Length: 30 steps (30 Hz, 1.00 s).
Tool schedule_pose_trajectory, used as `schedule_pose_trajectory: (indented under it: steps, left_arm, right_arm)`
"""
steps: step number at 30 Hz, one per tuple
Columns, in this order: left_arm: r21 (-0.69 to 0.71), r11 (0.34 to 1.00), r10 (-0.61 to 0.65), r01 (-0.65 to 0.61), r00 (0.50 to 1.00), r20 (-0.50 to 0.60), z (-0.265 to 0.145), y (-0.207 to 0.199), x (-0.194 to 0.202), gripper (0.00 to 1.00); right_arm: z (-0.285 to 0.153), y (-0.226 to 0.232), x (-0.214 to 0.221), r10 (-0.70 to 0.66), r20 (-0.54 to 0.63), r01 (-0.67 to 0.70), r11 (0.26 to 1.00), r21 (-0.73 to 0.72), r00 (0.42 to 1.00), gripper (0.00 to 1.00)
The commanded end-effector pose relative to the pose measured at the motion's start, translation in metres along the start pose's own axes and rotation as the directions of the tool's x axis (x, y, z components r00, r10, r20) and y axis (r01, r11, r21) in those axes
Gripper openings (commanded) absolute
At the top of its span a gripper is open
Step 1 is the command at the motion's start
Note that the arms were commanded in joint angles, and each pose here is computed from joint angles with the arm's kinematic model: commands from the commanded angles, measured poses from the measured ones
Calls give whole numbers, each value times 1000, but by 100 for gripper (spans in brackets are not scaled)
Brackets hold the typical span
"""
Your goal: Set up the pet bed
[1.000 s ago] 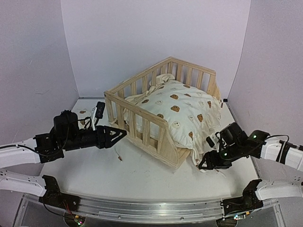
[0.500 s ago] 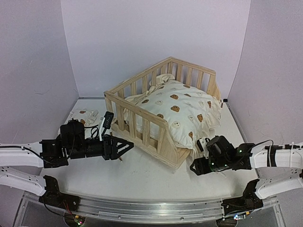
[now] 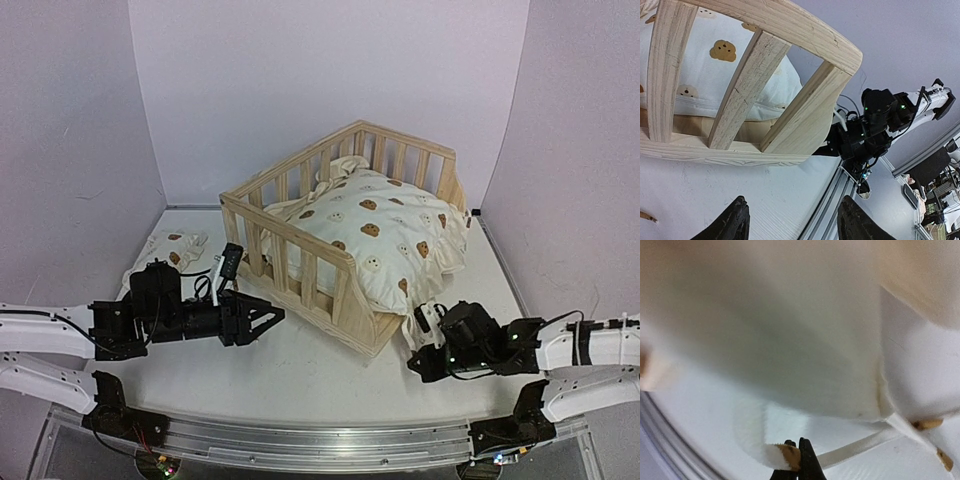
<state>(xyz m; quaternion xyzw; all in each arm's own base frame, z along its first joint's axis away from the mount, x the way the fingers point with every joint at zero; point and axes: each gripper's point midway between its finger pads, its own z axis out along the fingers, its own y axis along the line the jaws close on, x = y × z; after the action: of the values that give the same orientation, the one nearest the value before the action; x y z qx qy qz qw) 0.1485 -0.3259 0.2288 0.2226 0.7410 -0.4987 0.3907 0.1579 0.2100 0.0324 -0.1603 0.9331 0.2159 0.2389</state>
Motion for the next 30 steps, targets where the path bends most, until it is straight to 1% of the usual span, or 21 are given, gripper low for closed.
schedule_pose_trajectory:
  steps: [1, 3, 5, 8, 9, 10, 12, 14, 16, 17, 20, 23, 25, 27, 29, 30]
  left_arm:
    - [40, 997, 69, -72, 995, 74, 7, -16, -23, 58]
    - [50, 995, 86, -90, 993, 83, 12, -19, -27, 55]
    - [67, 992, 101, -108, 989, 111, 17, -23, -33, 53]
    - [78, 988, 116, -131, 978, 175, 23, -26, -44, 48]
    - [84, 986, 124, -142, 973, 196, 25, -28, -48, 45]
    - [83, 985, 128, -149, 968, 218, 27, -29, -52, 44]
    - [62, 986, 133, -153, 959, 249, 31, -26, -59, 42]
    - [32, 987, 142, -156, 955, 261, 36, -22, -63, 40]
    - [-16, 990, 140, -141, 952, 272, 40, -12, -65, 38]
    - [-30, 991, 135, -132, 952, 276, 41, -9, -66, 38]
    - [-58, 993, 117, -105, 953, 281, 45, -2, -66, 37]
    - [-76, 993, 103, -85, 954, 282, 48, 3, -66, 34]
    - [-87, 993, 97, -75, 955, 280, 49, 6, -64, 33]
    - [-90, 993, 96, -73, 957, 276, 50, 8, -62, 33]
    - [-81, 994, 96, -76, 958, 271, 51, 6, -62, 33]
    - [-71, 994, 97, -81, 959, 265, 52, 4, -61, 32]
  right_arm:
    - [-68, 86, -84, 126, 187, -57, 940, -338, 974, 0]
    - [-88, 100, -111, 140, 237, -47, 932, -359, 961, 0]
    - [-97, 114, -133, 118, 269, -13, 931, -364, 956, 0]
    - [-104, 121, -172, 116, 351, 1, 949, -316, 929, 0]
    - [-100, 118, -180, 110, 369, -1, 959, -283, 923, 0]
    - [-103, 118, -195, 122, 407, -10, 964, -266, 905, 0]
    - [-101, 122, -218, 147, 452, -15, 959, -283, 880, 0]
    - [-104, 130, -240, 148, 509, 7, 957, -290, 848, 0]
    - [-101, 131, -256, 110, 543, 29, 970, -241, 833, 0]
    - [-98, 130, -261, 71, 561, 53, 978, -201, 825, 0]
    - [-100, 134, -281, -14, 641, 133, 982, -137, 768, 0]
    - [-99, 145, -287, -110, 700, 255, 961, -106, 706, 0]
    - [-98, 153, -291, -174, 711, 322, 944, -77, 681, 0]
    - [-95, 166, -292, -189, 701, 369, 923, -112, 688, 0]
    - [-87, 185, -279, -185, 647, 415, 882, -223, 740, 0]
    - [-83, 191, -272, -161, 612, 403, 870, -282, 775, 0]
